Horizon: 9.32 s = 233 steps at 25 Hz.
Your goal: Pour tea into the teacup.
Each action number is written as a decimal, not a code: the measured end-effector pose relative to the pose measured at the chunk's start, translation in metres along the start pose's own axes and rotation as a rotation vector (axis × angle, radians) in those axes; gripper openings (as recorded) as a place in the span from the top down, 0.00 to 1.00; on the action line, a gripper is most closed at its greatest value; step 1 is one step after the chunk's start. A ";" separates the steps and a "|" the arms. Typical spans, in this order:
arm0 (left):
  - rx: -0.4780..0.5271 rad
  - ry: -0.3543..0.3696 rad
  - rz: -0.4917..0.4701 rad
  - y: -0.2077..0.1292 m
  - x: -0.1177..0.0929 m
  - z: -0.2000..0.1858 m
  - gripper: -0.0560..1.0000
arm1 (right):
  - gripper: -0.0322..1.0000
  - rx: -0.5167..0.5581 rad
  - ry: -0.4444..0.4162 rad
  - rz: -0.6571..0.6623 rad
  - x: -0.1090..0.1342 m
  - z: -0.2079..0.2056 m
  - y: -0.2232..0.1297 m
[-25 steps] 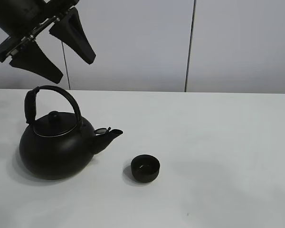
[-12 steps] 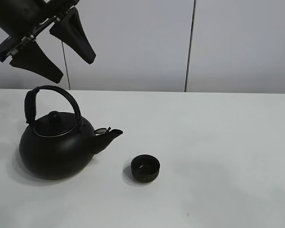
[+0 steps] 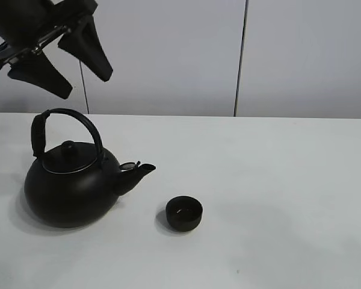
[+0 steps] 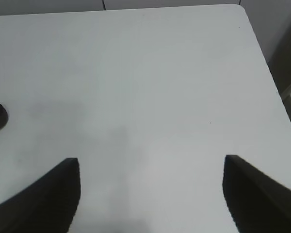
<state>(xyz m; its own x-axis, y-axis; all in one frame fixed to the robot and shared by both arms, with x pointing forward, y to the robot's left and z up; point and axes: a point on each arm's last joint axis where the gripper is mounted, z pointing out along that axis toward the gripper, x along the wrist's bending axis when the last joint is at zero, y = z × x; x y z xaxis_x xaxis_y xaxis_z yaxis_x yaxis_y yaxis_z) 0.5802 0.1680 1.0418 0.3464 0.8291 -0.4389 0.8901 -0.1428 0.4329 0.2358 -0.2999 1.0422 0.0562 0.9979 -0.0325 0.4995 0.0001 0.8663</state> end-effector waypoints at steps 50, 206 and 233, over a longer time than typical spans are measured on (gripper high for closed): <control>-0.706 0.193 0.396 -0.144 0.059 -0.027 0.44 | 0.43 -0.002 0.000 0.000 0.000 0.000 0.000; -0.693 0.179 0.691 -0.109 0.045 0.066 0.80 | 0.43 -0.001 0.000 0.000 0.000 0.000 0.000; -0.636 0.243 0.705 -0.109 0.047 0.059 0.81 | 0.43 -0.001 0.000 0.000 0.000 0.000 0.000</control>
<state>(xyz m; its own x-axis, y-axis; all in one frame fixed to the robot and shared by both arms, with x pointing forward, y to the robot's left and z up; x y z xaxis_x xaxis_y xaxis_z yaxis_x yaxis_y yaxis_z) 0.5171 0.1905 0.9278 0.6034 0.7647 0.2263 0.1527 -0.3893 0.9084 0.2359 -0.2999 1.0424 0.0562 0.9979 -0.0326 0.4983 0.0002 0.8670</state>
